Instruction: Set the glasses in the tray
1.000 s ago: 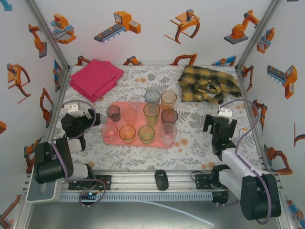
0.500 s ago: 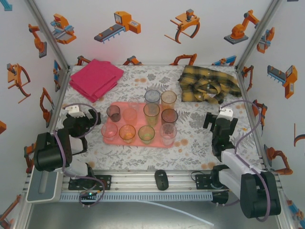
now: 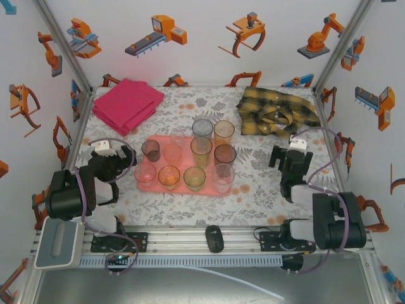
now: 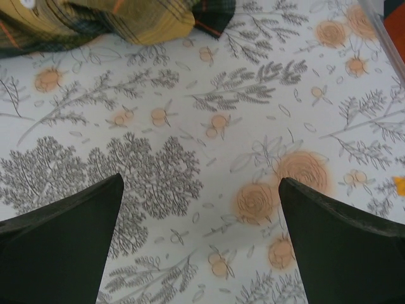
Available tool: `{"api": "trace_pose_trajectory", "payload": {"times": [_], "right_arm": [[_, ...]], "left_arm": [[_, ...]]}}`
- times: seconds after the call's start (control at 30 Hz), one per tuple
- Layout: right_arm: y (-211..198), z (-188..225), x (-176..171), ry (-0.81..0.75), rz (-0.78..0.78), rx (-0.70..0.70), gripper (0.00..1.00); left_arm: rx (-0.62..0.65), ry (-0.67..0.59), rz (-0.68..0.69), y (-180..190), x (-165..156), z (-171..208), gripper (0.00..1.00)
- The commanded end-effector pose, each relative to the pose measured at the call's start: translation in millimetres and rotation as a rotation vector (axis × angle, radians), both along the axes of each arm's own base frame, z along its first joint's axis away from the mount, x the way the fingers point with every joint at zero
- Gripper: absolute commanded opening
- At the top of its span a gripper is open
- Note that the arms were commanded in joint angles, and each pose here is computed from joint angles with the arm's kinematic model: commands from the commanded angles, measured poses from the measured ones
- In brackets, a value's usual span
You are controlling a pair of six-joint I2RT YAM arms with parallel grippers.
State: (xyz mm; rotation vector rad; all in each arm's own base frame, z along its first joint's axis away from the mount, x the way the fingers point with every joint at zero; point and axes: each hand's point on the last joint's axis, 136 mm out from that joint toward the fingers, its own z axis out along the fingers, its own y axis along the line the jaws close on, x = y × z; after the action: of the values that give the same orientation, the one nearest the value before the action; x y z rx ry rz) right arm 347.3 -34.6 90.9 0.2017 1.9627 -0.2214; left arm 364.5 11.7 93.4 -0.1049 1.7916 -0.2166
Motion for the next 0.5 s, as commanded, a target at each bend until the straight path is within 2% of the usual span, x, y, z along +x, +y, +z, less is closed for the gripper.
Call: {"api": "trace_pose_trajectory", "payload": {"times": [0.0, 0.17, 0.23, 0.47], "right_arm": [[6.1, 29.6, 23.1, -0.112, 0.052, -0.011, 0.99], [21.7, 5.7, 35.5, -0.131, 0.158, -0.031, 0.99], [15.7, 0.5, 39.5, -0.07, 0.12, -0.014, 0.99], [2.7, -1.8, 45.1, -0.048, 0.087, 0.045, 0.99]], "left_arm": [[0.025, -0.025, 0.009, 1.6, 5.2, 9.6, 0.97], [0.031, -0.011, 0.015, 1.7, 7.1, 8.1, 0.97], [0.037, 0.007, 0.018, 1.1, 9.5, 6.4, 0.97], [0.057, 0.045, 0.025, -0.7, 15.7, 3.4, 0.97]]}}
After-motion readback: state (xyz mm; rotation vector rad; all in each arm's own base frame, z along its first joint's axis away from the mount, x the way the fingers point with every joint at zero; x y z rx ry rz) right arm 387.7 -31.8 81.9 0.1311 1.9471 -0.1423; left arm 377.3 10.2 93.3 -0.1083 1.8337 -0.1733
